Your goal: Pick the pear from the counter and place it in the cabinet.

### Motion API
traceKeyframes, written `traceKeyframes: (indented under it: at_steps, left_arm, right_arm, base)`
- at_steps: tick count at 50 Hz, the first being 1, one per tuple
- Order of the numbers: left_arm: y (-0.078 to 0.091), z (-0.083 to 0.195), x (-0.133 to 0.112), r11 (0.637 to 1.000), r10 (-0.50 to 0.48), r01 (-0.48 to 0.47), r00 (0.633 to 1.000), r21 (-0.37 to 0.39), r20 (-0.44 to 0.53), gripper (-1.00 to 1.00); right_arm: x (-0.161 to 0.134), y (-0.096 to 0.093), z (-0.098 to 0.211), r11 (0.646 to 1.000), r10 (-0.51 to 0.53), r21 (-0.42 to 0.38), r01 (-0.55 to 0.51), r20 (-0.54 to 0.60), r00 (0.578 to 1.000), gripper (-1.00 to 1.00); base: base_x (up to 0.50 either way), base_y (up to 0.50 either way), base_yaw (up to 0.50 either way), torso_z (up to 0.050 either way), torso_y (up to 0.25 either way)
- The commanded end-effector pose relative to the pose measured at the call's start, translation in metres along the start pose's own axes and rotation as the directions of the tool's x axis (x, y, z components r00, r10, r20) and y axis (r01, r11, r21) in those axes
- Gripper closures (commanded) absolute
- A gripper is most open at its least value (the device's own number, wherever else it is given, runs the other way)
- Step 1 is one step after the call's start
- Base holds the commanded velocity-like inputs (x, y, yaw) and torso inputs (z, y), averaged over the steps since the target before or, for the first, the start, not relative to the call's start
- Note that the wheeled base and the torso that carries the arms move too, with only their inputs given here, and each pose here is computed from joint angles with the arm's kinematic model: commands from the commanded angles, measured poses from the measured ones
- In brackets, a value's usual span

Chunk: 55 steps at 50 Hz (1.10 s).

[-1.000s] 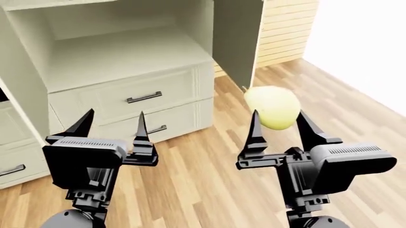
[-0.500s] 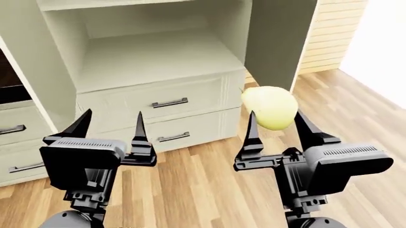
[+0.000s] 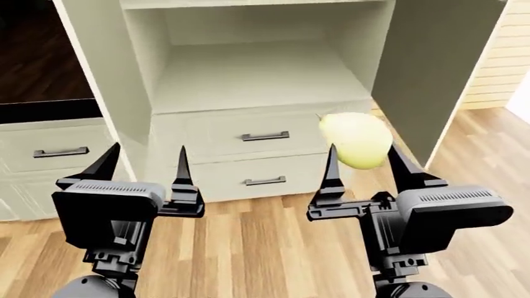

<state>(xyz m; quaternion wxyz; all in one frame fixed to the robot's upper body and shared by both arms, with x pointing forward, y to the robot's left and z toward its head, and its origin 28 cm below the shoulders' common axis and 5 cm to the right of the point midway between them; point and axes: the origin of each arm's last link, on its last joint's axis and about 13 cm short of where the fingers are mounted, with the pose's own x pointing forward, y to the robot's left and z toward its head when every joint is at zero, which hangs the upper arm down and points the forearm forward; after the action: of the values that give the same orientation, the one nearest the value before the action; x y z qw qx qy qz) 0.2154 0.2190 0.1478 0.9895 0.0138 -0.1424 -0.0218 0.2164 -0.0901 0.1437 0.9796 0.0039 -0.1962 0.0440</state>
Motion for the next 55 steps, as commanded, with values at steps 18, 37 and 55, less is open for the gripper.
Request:
traceKeyframes:
  at_steps: [18, 37, 55]
  left_arm:
    - [0.0, -0.0008, 0.0002, 1.0, 0.0, 0.0, 1.0, 0.005, -0.001, -1.0]
    - [-0.0002, 0.0002, 0.0001, 1.0, 0.0, 0.0, 1.0, 0.002, 0.003, -1.0]
    - [-0.0002, 0.0015, -0.0006, 1.0, -0.004, 0.004, 1.0, -0.003, 0.006, -1.0]
  right_arm:
    - [0.0011, -0.0011, -0.0004, 0.999, -0.002, 0.033, 0.002, -0.006, 1.0, 1.0]
    - [0.0013, -0.0007, 0.0014, 0.999, 0.007, 0.049, -0.006, -0.009, 1.0, 1.0]
    - [-0.0009, -0.0002, 0.002, 1.0, 0.025, 0.007, -0.025, 0.016, 1.0, 1.0]
  base:
    - [0.37, 0.11, 0.06, 0.0, 0.0]
    - [0.14, -0.44, 0.0, 0.0, 0.001]
    - [0.49, -0.07, 0.0, 0.0, 0.001]
